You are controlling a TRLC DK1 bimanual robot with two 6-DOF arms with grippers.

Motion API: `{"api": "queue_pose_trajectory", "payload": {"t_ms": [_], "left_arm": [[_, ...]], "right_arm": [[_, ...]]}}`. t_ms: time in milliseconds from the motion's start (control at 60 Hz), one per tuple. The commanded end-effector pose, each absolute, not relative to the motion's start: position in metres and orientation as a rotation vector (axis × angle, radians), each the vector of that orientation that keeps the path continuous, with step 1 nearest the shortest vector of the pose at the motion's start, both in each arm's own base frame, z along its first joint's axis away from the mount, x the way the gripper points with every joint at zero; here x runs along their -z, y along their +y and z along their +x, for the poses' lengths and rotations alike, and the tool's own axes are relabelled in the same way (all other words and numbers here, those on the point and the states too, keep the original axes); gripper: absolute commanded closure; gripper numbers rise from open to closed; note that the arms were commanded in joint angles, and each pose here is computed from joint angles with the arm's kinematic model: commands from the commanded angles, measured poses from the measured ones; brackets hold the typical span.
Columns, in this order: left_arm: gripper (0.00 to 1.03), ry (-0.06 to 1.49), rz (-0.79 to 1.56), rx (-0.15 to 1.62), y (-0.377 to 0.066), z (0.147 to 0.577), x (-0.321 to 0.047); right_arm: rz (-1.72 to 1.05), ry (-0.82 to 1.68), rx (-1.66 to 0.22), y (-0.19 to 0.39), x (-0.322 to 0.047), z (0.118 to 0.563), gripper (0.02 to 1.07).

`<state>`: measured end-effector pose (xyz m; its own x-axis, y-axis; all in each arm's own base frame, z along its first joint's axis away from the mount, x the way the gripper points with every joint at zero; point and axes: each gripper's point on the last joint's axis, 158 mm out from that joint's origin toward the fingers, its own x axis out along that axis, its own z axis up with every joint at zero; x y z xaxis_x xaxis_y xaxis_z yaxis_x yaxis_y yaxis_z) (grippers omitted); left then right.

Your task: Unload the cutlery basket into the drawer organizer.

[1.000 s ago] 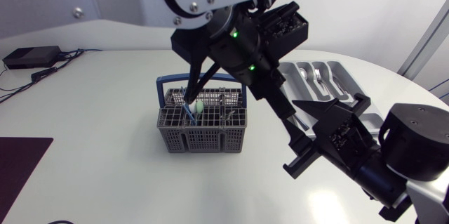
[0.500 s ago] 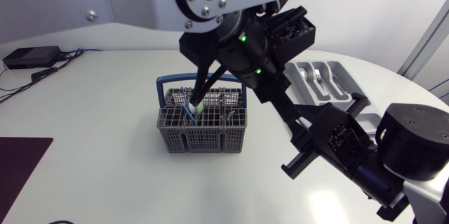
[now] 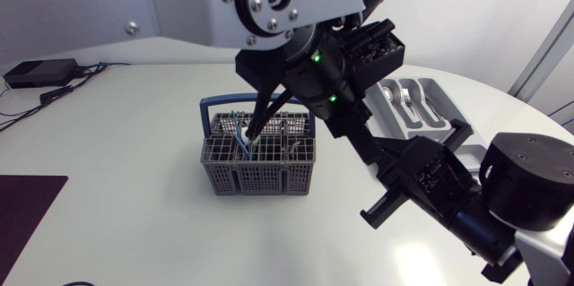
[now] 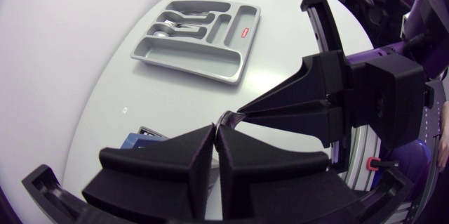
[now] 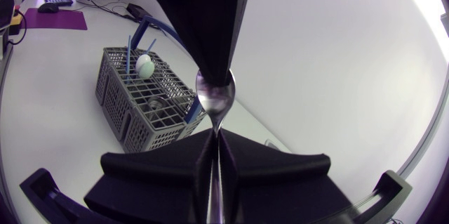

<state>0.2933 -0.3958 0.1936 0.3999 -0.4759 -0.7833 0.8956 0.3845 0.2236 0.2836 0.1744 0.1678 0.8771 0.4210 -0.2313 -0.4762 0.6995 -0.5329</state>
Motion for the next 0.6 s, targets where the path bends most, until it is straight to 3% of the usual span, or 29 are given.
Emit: {"api": "queue_pose_trajectory", "payload": {"t_ms": [0,67,250,317,583], "left_arm": [[0.89,0.687,0.687,0.972,-0.406,0.291,-0.197],[0.81,0.682,0.687,0.965,-0.405,0.293,-0.198],[0.29,0.638,0.646,0.926,-0.397,0.309,-0.221],[0.18,0.617,0.618,0.899,-0.392,0.318,-0.232],[0.15,0.569,0.583,0.759,-0.348,0.357,-0.261]], "right_arm": [[-0.646,0.09,-0.523,0.18,-0.168,0.281,1.01],[-0.648,0.088,-0.524,0.18,-0.168,0.281,1.01],[-0.649,0.093,-0.556,0.181,-0.166,0.273,1.01],[-0.649,0.104,-0.575,0.18,-0.162,0.27,1.01],[-0.601,0.175,-0.656,0.155,-0.149,0.265,1.01]]}}
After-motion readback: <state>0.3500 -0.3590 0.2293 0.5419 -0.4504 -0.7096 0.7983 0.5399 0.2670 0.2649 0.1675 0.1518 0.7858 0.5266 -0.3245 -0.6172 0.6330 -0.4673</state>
